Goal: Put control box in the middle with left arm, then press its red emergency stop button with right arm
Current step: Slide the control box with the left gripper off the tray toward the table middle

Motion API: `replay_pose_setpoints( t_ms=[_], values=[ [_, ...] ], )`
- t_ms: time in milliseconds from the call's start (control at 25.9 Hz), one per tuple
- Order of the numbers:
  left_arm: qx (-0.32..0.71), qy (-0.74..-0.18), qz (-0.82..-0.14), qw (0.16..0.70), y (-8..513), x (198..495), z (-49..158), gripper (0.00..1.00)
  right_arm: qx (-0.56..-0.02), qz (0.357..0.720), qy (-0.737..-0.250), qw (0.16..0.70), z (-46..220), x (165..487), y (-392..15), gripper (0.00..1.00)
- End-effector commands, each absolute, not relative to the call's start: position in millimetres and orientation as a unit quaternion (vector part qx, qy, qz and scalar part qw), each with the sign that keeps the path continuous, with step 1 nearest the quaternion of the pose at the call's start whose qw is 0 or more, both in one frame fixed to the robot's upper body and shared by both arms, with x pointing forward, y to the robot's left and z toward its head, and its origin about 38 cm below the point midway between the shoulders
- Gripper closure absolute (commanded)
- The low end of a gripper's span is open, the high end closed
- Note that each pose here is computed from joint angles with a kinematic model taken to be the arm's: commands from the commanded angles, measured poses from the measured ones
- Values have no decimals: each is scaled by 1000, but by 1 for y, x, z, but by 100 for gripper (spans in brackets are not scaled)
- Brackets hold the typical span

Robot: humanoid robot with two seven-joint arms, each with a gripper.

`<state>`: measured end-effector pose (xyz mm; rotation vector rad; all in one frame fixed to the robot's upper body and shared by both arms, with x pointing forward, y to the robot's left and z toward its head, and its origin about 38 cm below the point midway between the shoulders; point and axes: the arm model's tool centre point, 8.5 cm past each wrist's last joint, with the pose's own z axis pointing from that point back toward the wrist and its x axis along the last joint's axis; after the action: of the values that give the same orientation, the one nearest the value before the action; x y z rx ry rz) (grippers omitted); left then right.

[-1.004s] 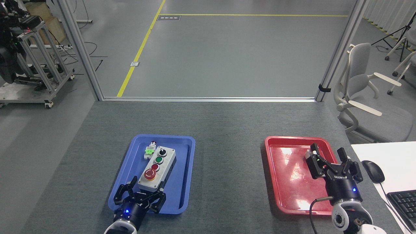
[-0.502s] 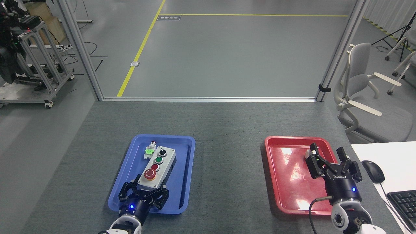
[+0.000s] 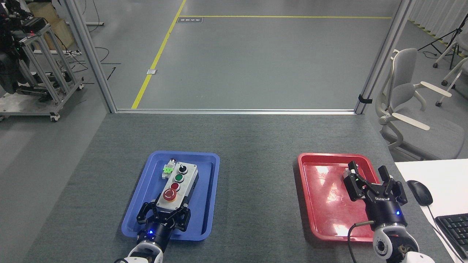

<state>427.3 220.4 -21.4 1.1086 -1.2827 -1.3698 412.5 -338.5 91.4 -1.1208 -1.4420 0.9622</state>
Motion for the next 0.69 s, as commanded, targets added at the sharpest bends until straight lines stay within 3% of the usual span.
replay_pose_setpoints(
  t_ms=[0,154,386,541,656],
  values=[
    [459,-555,-540,435,212,426,-4,98,-466,400,-599,514,91,412,-339,1],
    [456,-577,-538,411,189,428,19,98,-466,400,-600,513,91,412,-338,1],
    [389,-615,-575,373,83,430,38,100,-466,400,-599,514,91,412,-339,1],
    [372,-609,-622,322,31,422,45,100,-467,400,-599,513,92,413,-339,1],
    [353,-600,-646,312,17,416,33,100,-467,400,-599,513,92,413,-339,1]
  ],
)
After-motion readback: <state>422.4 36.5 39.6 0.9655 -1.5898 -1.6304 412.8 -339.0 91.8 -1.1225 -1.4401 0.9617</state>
